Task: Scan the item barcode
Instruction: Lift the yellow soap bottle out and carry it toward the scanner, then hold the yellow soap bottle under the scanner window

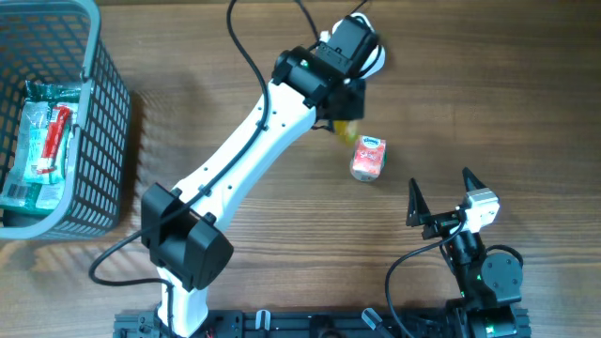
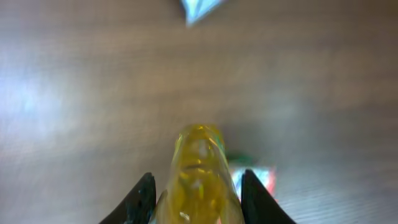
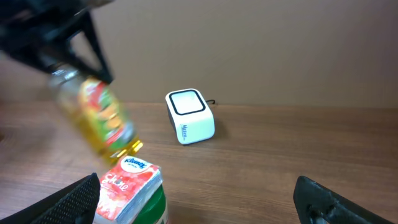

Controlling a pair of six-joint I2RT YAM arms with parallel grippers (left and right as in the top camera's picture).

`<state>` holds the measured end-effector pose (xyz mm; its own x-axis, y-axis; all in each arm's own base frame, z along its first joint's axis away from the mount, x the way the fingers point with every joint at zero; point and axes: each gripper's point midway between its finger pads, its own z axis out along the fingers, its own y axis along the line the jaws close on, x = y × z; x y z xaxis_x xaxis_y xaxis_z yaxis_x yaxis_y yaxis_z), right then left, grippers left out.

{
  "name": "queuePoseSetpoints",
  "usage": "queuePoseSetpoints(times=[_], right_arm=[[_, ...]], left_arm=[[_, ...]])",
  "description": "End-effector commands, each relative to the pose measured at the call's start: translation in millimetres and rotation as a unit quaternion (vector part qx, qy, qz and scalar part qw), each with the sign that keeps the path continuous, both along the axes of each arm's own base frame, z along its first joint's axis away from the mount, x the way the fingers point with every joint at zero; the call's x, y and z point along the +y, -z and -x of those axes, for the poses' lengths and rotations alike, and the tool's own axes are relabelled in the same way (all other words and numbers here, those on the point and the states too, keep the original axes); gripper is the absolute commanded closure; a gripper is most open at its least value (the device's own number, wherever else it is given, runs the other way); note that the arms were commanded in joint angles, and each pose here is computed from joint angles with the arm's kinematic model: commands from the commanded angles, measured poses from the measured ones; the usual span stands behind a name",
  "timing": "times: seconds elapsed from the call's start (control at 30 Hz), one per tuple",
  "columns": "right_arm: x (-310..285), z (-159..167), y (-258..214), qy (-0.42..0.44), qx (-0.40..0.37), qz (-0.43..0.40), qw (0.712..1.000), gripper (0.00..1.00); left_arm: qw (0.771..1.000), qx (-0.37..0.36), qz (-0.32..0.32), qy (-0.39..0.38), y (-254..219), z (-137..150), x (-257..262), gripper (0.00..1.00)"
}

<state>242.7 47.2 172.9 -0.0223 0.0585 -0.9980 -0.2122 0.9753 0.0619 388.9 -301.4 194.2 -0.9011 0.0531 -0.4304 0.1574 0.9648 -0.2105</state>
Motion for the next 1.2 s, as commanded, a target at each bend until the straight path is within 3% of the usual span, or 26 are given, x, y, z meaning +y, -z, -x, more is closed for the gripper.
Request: queuePoseSetpoints(times=[0.0, 0.17, 0.77, 1.17], right_arm=[[-1.0, 0.0, -1.2, 0.002, -0.004, 0.004, 1.000, 0.00], [-1.0, 0.0, -1.2, 0.002, -0.004, 0.003, 1.000, 0.00], [-1.0, 0.0, -1.2, 0.002, -0.004, 0.004, 1.000, 0.00], [-1.0, 0.0, -1.2, 0.002, -0.004, 0.004, 1.000, 0.00]], left_arm=[[0.998, -0.056, 0.016, -0.009, -17.7, -21.0, -9.1, 0.95], [0.994, -0.095, 0.051, 0.005, -33.1, -26.5, -34.4, 0.95], [0.988, -0.093, 0.080, 0.090, -37.4, 45.9, -116.1, 0.96], [0.992, -0.044, 0.026, 0.114, 24.4, 64.3, -132.6, 0.96]])
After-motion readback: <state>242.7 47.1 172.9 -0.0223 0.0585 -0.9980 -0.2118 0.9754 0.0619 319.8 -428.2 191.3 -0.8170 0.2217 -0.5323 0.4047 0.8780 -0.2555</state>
